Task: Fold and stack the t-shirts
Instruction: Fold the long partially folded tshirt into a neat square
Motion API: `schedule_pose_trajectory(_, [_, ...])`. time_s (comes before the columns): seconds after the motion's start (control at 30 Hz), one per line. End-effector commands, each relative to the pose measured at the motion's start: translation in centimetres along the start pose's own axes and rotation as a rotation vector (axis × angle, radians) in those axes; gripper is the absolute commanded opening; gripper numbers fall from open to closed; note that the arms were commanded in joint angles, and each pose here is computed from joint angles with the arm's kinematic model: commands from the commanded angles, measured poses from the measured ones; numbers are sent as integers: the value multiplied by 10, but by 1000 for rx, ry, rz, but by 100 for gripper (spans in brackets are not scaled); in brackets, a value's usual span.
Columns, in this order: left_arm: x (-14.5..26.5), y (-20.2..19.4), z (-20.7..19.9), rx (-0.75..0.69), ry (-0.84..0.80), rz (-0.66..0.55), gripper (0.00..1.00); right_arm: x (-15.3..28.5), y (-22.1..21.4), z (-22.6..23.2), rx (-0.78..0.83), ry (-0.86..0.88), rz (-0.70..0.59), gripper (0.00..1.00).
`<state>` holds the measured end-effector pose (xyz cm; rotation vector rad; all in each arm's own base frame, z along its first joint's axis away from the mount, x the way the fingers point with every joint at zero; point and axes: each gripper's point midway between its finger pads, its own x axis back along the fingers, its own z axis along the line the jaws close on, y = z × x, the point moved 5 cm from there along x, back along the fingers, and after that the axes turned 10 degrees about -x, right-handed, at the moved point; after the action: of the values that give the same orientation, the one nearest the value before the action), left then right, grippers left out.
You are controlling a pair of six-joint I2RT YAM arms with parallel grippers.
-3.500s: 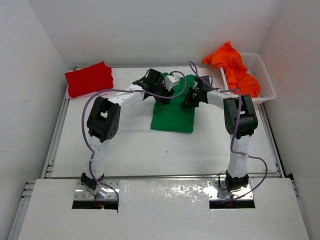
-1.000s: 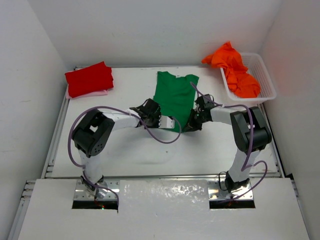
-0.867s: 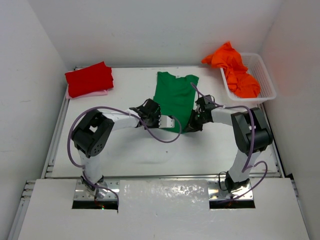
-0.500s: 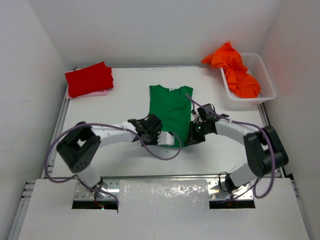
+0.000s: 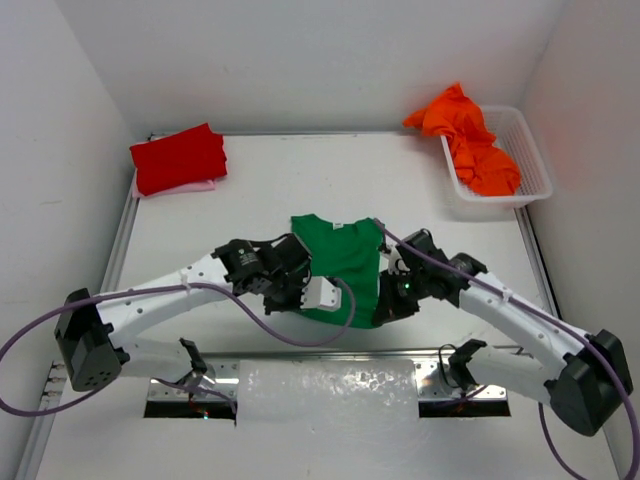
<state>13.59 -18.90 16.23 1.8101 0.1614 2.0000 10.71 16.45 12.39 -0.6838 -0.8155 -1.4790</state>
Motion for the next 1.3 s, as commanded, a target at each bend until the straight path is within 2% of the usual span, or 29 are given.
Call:
schedule_pose_trajectory(0.0, [30,-1,-1,52,-40,13,0,27,19,13,-14,-81,14,0])
schedule_pose_trajectory(0.07, [31,-7,22,136,-28,3,0,38,44,23,-39,-21,-6,0])
schedule_pose_trajectory(0.1, [39,-3,35,158,-29,-48,0,39,53,24,-55,-5,-14,0])
schedule_pose_trajectory(0.13, [44,-15,53,240,-7,-52,0,38,69,20,-86,-6,-24,0])
schedule_pose_trajectory(0.3, [43,-28,127,409,48,-91,0,42,129,20,-56,-41,-66,0])
schedule_pose_trajectory(0.53, [35,-60,212,598,156,-104,0,23,189,-13,-178,-54,-107,0])
schedule_pose_trajectory(1.0, [-11,-71,269,661,225,-129,0,-3,223,-56,-298,-104,-134,0])
schedule_pose_trajectory(1.07, [-20,-76,281,680,265,-120,0,-5,230,-63,-331,-107,-154,6])
schedule_pose_trajectory(1.13, [-30,-80,295,699,308,-120,5,-11,243,-72,-359,-127,-187,11])
schedule_pose_trajectory(1.17, [-34,-84,301,711,341,-98,8,-9,251,-79,-374,-137,-210,22])
schedule_pose_trajectory(1.2, [-42,-91,308,731,368,-78,15,-11,260,-84,-379,-147,-232,27])
schedule_pose_trajectory(1.23, [-39,-91,323,747,439,-89,17,-13,274,-90,-386,-164,-251,30])
schedule_pose_trajectory(1.27, [-38,-99,333,767,502,-51,22,-10,285,-100,-394,-208,-284,33])
